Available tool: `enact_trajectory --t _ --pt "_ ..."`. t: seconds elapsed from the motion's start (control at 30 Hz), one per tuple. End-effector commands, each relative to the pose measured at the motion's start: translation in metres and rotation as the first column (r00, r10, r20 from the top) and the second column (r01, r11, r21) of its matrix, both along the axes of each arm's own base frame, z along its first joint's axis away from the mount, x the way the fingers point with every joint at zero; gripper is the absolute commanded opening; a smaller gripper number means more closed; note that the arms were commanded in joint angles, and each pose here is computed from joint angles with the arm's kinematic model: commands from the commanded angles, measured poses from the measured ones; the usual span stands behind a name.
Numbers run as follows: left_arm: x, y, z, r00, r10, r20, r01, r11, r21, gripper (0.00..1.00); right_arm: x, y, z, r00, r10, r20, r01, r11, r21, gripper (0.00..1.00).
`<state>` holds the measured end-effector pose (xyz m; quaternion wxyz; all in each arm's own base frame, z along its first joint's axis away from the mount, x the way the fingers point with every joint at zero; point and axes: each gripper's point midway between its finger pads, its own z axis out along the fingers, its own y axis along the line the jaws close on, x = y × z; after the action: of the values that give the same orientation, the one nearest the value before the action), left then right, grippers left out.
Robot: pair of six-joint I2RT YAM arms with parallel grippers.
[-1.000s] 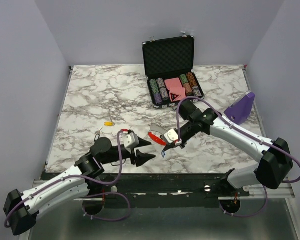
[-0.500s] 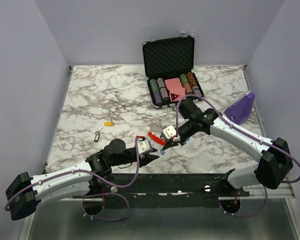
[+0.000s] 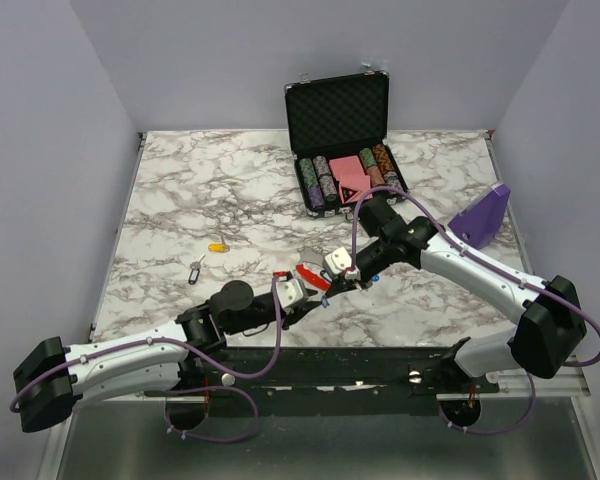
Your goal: Put the keys on the keyring
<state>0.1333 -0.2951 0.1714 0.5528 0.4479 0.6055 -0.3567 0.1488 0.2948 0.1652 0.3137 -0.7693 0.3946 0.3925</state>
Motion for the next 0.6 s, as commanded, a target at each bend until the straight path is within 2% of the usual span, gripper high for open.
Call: enact_trajectory --t 0.0,0.57 --pt "0.0005 -0.0062 0.0151 1.000 -0.004 0.021 0.006 0.998 -0.061 0.34 -0.0018 0.0014 0.0001 0.999 -0.006 -0.042 0.007 1.000 0.017 0.01" --pt "-0.0022 -0.0133 0.0070 1.000 -0.024 -0.011 0.024 0.999 -0.049 0.26 -0.0006 0.0018 0.0047 0.998 -0.017 -0.062 0.019 0.999 0.032 0.01"
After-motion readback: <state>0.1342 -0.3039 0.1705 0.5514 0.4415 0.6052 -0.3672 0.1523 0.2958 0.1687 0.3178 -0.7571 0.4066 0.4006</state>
